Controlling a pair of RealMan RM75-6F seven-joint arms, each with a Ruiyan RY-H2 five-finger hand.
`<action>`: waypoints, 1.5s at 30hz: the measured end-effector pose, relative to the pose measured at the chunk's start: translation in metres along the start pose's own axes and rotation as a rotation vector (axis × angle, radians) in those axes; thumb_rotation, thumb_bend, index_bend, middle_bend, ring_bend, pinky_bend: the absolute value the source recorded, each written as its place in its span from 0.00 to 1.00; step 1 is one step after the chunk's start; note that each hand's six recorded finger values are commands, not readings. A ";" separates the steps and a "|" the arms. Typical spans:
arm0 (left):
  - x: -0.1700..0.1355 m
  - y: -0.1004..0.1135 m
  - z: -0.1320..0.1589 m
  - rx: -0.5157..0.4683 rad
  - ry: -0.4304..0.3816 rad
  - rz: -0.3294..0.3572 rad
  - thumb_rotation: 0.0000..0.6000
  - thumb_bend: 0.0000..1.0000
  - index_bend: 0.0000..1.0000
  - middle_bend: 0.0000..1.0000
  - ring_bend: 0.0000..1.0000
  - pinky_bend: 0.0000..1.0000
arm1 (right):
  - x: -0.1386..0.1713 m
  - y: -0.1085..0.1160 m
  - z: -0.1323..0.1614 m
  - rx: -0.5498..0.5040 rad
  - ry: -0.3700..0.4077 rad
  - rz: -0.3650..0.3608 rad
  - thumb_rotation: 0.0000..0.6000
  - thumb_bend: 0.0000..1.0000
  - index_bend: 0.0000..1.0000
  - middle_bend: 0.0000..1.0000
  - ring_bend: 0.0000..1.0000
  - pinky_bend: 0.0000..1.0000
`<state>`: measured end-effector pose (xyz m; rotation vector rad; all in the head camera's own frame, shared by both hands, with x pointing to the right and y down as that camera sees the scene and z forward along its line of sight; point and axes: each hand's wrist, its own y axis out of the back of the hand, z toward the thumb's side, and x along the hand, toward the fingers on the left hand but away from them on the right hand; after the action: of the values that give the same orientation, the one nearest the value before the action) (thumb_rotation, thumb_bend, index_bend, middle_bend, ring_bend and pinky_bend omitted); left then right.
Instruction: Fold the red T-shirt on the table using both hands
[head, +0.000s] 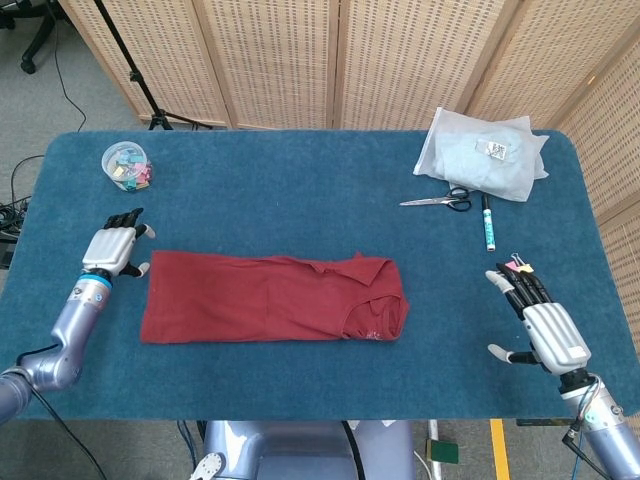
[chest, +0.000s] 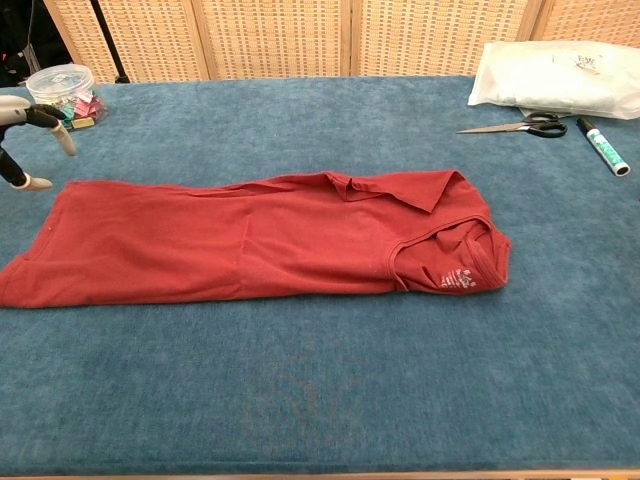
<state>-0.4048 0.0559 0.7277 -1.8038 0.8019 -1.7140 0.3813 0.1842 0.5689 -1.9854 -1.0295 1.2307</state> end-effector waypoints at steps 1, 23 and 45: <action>0.003 -0.002 0.001 0.003 0.002 -0.008 1.00 0.30 0.35 0.00 0.00 0.00 | 0.000 0.000 0.000 0.002 0.000 0.001 1.00 0.00 0.00 0.00 0.00 0.00; 0.006 -0.033 0.014 0.001 -0.010 -0.070 1.00 0.30 0.49 0.00 0.00 0.00 | 0.001 0.000 0.001 -0.017 0.005 0.007 1.00 0.00 0.00 0.00 0.00 0.00; 0.003 -0.036 0.018 -0.034 -0.027 -0.030 1.00 0.56 0.71 0.00 0.00 0.00 | 0.002 0.001 0.002 -0.026 0.009 0.015 1.00 0.00 0.00 0.00 0.00 0.00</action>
<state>-0.3847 0.0781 0.7545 -1.8664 0.8007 -1.7002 0.3801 0.1855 0.5668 -2.0194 -1.0332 1.2211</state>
